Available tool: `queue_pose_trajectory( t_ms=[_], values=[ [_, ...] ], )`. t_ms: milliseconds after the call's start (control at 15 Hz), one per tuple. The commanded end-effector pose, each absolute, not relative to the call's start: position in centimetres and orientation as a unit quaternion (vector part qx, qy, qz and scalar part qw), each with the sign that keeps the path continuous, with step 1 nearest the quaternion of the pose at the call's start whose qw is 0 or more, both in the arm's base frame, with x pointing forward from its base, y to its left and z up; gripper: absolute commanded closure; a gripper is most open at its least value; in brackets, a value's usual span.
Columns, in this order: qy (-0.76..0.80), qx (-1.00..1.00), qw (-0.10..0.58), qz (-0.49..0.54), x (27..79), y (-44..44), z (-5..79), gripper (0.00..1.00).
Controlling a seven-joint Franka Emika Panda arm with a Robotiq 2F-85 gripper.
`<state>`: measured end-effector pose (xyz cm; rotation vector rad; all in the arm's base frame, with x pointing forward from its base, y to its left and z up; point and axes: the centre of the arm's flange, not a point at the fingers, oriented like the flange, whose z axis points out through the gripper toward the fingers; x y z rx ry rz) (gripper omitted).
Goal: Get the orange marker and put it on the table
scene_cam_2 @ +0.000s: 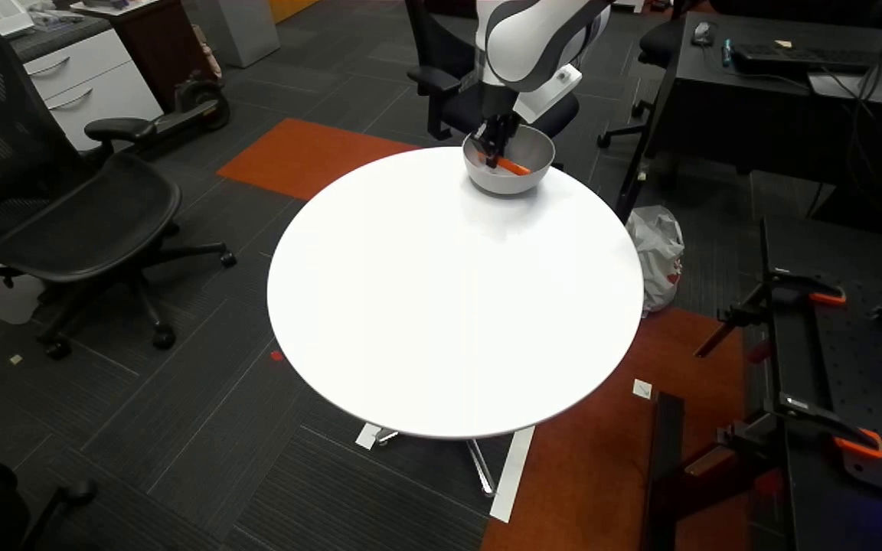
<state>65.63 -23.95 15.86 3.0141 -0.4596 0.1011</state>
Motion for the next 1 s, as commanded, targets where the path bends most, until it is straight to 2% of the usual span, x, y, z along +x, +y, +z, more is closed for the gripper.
queue_pose_trajectory(
  t_ms=[0, 667, 933],
  values=[
    [-0.17, 0.981, 0.057, 0.069, 61.9, -21.3, 19.3, 0.95],
    [-0.143, 0.964, 0.124, 0.188, 58.4, -12.2, 26.0, 0.95],
    [-0.116, 0.961, 0.152, 0.202, 57.9, -8.2, 27.5, 0.95]
  ],
)
